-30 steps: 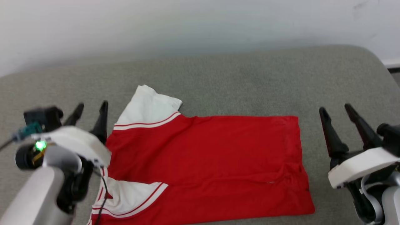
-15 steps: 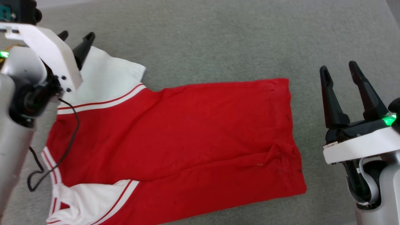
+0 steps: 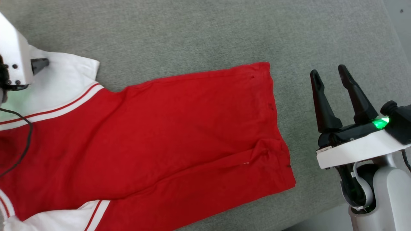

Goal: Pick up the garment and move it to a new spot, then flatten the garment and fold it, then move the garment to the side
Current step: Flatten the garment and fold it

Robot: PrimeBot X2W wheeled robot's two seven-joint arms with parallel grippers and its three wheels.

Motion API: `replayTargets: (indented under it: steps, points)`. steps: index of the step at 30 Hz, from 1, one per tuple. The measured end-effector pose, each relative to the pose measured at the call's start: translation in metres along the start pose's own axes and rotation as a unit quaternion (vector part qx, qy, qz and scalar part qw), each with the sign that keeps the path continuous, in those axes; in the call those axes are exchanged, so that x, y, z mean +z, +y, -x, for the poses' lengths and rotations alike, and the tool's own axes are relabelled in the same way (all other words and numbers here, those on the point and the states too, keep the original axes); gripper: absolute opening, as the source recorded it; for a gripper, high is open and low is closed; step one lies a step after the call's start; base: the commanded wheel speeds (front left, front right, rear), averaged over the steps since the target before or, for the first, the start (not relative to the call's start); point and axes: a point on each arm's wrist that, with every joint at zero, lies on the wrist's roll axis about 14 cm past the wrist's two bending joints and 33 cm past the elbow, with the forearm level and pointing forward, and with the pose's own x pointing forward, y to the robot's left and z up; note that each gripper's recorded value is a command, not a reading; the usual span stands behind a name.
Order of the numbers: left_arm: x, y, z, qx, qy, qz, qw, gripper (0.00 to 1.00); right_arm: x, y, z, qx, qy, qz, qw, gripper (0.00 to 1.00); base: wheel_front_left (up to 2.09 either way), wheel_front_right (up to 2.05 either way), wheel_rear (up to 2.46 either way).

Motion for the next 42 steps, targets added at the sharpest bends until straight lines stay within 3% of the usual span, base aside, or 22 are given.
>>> replayTargets:
  steps: [1, 2, 3, 12, 16, 23, 31, 34, 35, 36, 39, 42]
  points:
    - [-0.003, 0.0, -0.005, -0.002, 0.01, 0.007, 1.0, 0.85, -0.002, -0.002, 0.001, -0.003, 0.003, -0.001, 1.0, 1.0, 0.0, 0.0, 0.0]
    - [-0.006, -0.002, -0.008, -0.006, 0.021, 0.012, 1.0, 0.33, -0.004, -0.004, 0.001, -0.006, 0.005, -0.001, 1.0, 1.0, 0.0, 0.0, 0.0]
    - [-0.006, -0.003, -0.01, -0.011, 0.027, 0.018, 0.999, 0.0, -0.006, -0.005, 0.002, -0.009, 0.009, -0.002, 1.0, 1.0, 0.0, 0.0, 0.0]
    - [-0.005, -0.011, -0.001, -0.019, -0.003, 0.025, 1.0, 0.0, -0.018, -0.008, -0.001, 0.0, 0.06, -0.033, 0.998, 1.0, 0.0, 0.0, 0.0]
    - [-0.001, -0.017, 0.012, -0.025, -0.033, 0.018, 0.999, 0.0, -0.036, -0.013, -0.006, 0.007, 0.128, -0.049, 0.991, 1.0, 0.0, 0.0, 0.0]
    - [0.016, -0.025, 0.047, -0.031, -0.1, -0.003, 0.994, 0.0, -0.071, -0.003, -0.026, 0.045, 0.271, -0.044, 0.96, 1.0, 0.0, 0.0, 0.0]
    - [0.019, -0.021, 0.064, -0.029, -0.135, -0.016, 0.99, 0.0, -0.097, 0.029, -0.057, 0.095, 0.362, -0.018, 0.927, 1.0, 0.0, 0.0, 0.0]
    - [0.015, -0.018, 0.06, -0.029, -0.134, -0.015, 0.99, 0.0, -0.113, 0.037, -0.06, 0.106, 0.408, -0.007, 0.907, 1.0, 0.0, 0.0, 0.0]
    - [0.014, -0.017, 0.061, -0.028, -0.135, -0.014, 0.99, 0.0, -0.117, 0.037, -0.06, 0.108, 0.424, 0.001, 0.899, 0.46, 0.0, 0.0, 0.0]
    - [0.013, -0.015, 0.061, -0.027, -0.136, -0.014, 0.99, 0.0, -0.12, 0.038, -0.061, 0.11, 0.437, 0.007, 0.893, 0.04, 0.0, 0.0, 0.0]
    - [0.011, -0.011, 0.063, -0.024, -0.14, -0.01, 0.99, 0.0, -0.121, 0.042, -0.063, 0.119, 0.454, 0.019, 0.883, 0.0, 0.0, 0.0, 0.0]
    - [0.014, -0.008, 0.071, -0.023, -0.158, -0.004, 0.987, 0.0, -0.115, 0.046, -0.065, 0.126, 0.448, 0.029, 0.885, 0.0, 0.0, 0.0, 0.0]
